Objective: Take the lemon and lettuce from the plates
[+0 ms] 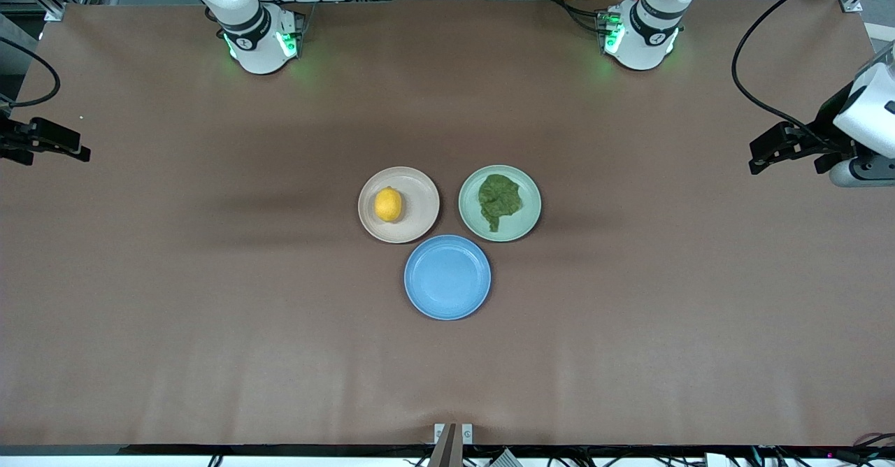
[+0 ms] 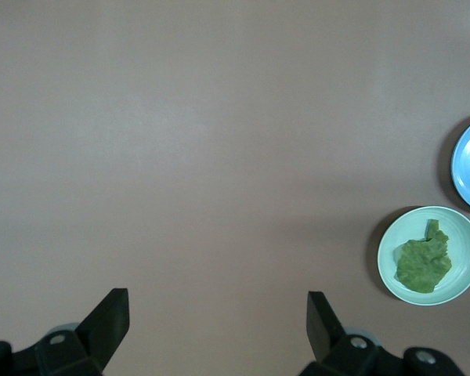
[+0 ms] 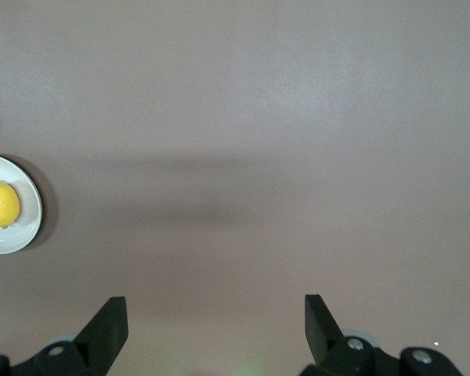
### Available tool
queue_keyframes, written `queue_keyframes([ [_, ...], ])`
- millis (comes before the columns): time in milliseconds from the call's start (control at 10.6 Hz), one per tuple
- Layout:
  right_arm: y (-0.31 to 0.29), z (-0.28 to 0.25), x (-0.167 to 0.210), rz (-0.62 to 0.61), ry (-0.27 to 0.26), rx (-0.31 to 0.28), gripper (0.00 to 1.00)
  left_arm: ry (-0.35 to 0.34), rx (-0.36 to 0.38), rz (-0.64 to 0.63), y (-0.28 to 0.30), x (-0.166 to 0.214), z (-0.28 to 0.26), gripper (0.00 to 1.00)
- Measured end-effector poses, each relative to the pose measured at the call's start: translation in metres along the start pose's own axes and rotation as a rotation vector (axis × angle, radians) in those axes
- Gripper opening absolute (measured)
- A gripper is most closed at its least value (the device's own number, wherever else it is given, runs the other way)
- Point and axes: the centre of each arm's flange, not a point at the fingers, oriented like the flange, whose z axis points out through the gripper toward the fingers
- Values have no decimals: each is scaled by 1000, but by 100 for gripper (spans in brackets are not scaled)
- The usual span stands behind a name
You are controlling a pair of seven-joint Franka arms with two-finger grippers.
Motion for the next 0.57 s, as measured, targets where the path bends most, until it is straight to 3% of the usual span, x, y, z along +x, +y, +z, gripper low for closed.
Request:
queue_keyframes([
  [568,2,0,-1,3,-3,1,100,-9,3,1,1,-5,-4,100],
])
